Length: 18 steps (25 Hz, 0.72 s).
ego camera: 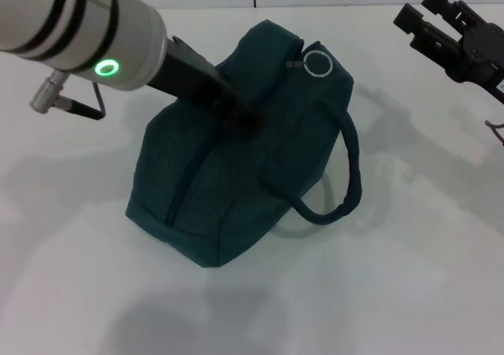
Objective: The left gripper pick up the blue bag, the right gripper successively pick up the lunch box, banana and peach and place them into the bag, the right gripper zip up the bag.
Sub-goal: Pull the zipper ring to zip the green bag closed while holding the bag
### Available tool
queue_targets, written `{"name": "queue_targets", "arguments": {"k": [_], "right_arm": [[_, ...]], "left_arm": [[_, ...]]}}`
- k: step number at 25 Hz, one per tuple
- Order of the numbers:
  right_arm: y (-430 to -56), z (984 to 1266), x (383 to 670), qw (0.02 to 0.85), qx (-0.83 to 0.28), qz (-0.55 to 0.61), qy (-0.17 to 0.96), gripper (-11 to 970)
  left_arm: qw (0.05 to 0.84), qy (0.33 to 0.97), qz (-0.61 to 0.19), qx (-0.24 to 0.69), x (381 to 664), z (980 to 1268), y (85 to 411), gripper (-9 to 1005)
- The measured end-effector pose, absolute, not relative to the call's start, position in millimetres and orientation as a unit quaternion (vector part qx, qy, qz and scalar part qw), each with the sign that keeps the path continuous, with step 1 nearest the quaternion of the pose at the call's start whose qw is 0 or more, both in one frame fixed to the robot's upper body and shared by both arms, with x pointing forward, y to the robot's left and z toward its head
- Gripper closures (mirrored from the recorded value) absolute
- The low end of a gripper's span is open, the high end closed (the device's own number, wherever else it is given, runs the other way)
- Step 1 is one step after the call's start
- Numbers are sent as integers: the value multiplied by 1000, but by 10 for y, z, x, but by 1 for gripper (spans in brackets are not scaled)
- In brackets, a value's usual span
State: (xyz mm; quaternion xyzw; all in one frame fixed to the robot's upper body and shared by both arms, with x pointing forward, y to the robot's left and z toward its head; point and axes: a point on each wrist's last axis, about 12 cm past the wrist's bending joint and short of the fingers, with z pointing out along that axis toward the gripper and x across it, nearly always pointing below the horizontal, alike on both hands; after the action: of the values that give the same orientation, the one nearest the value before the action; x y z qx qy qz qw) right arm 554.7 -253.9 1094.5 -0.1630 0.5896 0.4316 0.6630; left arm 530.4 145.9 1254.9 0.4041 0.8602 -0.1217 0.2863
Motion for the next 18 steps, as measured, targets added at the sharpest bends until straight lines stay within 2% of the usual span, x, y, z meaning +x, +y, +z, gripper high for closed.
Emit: {"name": "queue_targets", "arguments": {"k": [7,17,18], "right_arm": [[-2539,10944,5553,663,-163,431,591,148],[-2548,10944,5561,662,-157,431,593,150],[-2549,10944,5561,662,-157,431,593,150]], "left_arm": [[290,858,-121,407,5301,12555,1439,360],[295,846,-116,428,5264,12485,1393,422],[298,846,-116,427,5266,12485,1396,459]]}}
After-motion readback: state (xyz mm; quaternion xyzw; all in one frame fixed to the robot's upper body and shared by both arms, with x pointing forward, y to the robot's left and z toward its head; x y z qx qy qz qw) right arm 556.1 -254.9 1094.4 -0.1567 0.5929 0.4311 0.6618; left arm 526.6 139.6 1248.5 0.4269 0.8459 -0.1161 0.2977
